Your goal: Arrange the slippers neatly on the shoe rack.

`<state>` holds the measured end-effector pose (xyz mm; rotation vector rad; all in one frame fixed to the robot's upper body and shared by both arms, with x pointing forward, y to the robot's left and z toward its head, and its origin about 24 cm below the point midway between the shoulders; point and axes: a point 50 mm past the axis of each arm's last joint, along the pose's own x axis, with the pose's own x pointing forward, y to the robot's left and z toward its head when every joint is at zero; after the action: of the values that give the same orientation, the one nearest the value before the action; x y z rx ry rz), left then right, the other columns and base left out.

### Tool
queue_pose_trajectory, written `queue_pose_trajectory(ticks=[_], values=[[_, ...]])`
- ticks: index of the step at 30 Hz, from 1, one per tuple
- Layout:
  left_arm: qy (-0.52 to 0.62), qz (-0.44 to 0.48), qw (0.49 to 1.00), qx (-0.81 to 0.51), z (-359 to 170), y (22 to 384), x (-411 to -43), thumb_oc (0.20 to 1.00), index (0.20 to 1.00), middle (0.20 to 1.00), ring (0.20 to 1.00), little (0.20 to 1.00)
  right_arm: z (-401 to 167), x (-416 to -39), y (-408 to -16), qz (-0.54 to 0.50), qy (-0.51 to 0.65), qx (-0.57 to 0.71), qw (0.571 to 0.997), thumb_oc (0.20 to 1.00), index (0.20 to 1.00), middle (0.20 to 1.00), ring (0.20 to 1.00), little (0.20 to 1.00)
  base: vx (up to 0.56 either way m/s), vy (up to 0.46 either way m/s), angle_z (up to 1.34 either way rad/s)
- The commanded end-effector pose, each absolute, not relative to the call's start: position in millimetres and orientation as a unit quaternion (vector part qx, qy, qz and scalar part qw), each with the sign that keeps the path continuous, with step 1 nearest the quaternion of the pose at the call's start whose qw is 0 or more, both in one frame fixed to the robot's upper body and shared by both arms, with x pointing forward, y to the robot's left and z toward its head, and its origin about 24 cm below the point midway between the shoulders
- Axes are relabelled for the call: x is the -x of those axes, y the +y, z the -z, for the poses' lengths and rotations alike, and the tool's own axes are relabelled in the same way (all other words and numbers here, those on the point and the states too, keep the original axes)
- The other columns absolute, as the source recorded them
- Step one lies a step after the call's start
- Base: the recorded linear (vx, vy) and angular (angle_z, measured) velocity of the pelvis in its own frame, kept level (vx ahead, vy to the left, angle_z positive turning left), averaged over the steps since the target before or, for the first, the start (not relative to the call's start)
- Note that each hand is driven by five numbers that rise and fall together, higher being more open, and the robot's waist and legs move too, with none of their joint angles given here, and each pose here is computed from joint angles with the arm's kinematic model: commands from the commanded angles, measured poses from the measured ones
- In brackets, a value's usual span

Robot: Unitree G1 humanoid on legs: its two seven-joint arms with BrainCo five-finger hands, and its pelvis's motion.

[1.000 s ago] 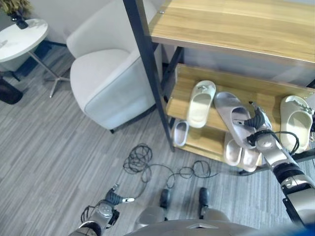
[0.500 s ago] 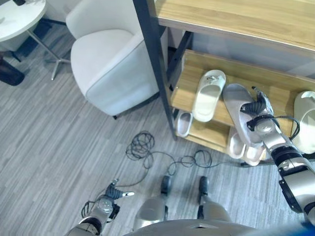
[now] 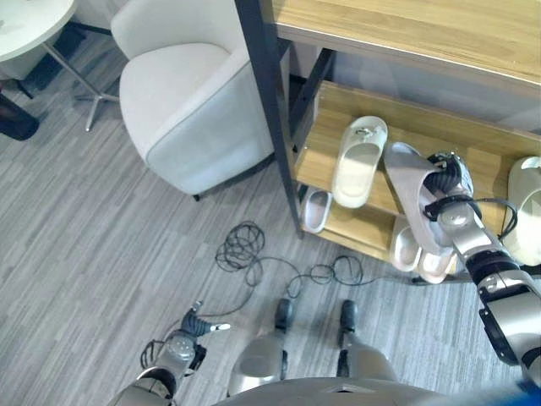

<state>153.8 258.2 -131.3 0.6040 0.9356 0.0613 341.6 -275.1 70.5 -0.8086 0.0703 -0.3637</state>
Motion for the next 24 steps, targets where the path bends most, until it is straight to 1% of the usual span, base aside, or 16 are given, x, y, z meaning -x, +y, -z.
queue_pose_trajectory(ticks=[1, 2, 8, 9, 12, 14, 16, 19, 20, 22, 23, 24], values=[[0.442, -0.023, 0.837, -0.321, 129, 262, -159, 1.0, 1.0, 1.0, 1.0, 1.0, -79, -334, -284, 0.19, 0.002, 0.414, 0.89, 0.2, 0.2, 0.2, 0.2, 0.2, 0.0, 0.0, 0.0], [0.442, -0.026, 0.839, -0.317, 130, 261, -157, 1.0, 1.0, 1.0, 1.0, 1.0, -87, -328, -280, 0.191, -0.03, 0.42, 0.887, 0.2, 0.2, 0.2, 0.2, 0.2, 0.01, 0.022, -0.03], [0.436, -0.041, 0.844, -0.309, 129, 262, -156, 1.0, 1.0, 1.0, 1.0, 1.0, -87, -287, -280, 0.193, -0.081, 0.43, 0.878, 0.2, 0.2, 0.2, 0.2, 0.2, 0.0, 0.015, -0.02], [0.437, -0.041, 0.844, -0.309, 129, 262, -156, 1.0, 1.0, 1.0, 1.0, 1.0, -87, -286, -280, 0.193, -0.08, 0.43, 0.878, 0.2, 0.2, 0.2, 0.2, 0.2, 0.03, 0.025, -0.03], [0.438, -0.044, 0.842, -0.312, 130, 265, -150, 1.0, 1.0, 1.0, 1.0, 1.0, -86, -252, -280, 0.18, -0.1, 0.449, 0.869, 0.2, 0.2, 0.2, 0.2, 0.2, 0.02, 0.017, -0.09], [0.439, -0.046, 0.841, -0.313, 130, 266, -148, 1.0, 1.0, 1.0, 1.0, 1.0, -82, -244, -278, 0.175, -0.097, 0.443, 0.874, 0.2, 0.2, 0.2, 0.2, 0.2, 0.02, 0.01, -0.17], [0.467, -0.079, 0.835, -0.278, 136, 274, -122, 1.0, 1.0, 1.0, 1.0, 1.0, -61, -213, -278, 0.15, -0.052, 0.423, 0.892, 0.2, 0.2, 0.2, 0.2, 0.2, 0.03, -0.003, -0.21], [0.474, -0.102, 0.834, -0.262, 136, 279, -116, 1.0, 1.0, 1.0, 1.0, 1.0, -53, -204, -279, 0.145, -0.031, 0.415, 0.897, 0.2, 0.2, 0.2, 0.2, 0.2, 0.01, -0.008, -0.16], [0.47, -0.137, 0.836, -0.248, 132, 291, -110, 1.0, 1.0, 1.0, 1.0, 1.0, -42, -190, -282, 0.139, 0.001, 0.4, 0.906, 0.2, 0.2, 0.2, 0.2, 0.2, 0.0, -0.022, -0.16], [0.46, -0.15, 0.841, -0.241, 129, 295, -111, 1.0, 1.0, 1.0, 1.0, 1.0, -36, -183, -282, 0.132, 0.018, 0.39, 0.911, 0.2, 0.2, 0.2, 0.2, 0.2, 0.0, -0.022, -0.08], [0.433, -0.185, 0.851, -0.234, 119, 307, -116, 1.0, 1.0, 1.0, 1.0, 1.0, -29, -172, -283, 0.123, 0.04, 0.384, 0.914, 0.2, 0.2, 0.2, 0.2, 0.2, 0.03, -0.019, -0.04], [0.434, -0.185, 0.85, -0.234, 119, 308, -115, 1.0, 1.0, 1.0, 1.0, 1.0, -29, -172, -283, 0.123, 0.04, 0.384, 0.914, 0.2, 0.2, 0.2, 0.2, 0.2, 0.01, -0.055, -0.05]])
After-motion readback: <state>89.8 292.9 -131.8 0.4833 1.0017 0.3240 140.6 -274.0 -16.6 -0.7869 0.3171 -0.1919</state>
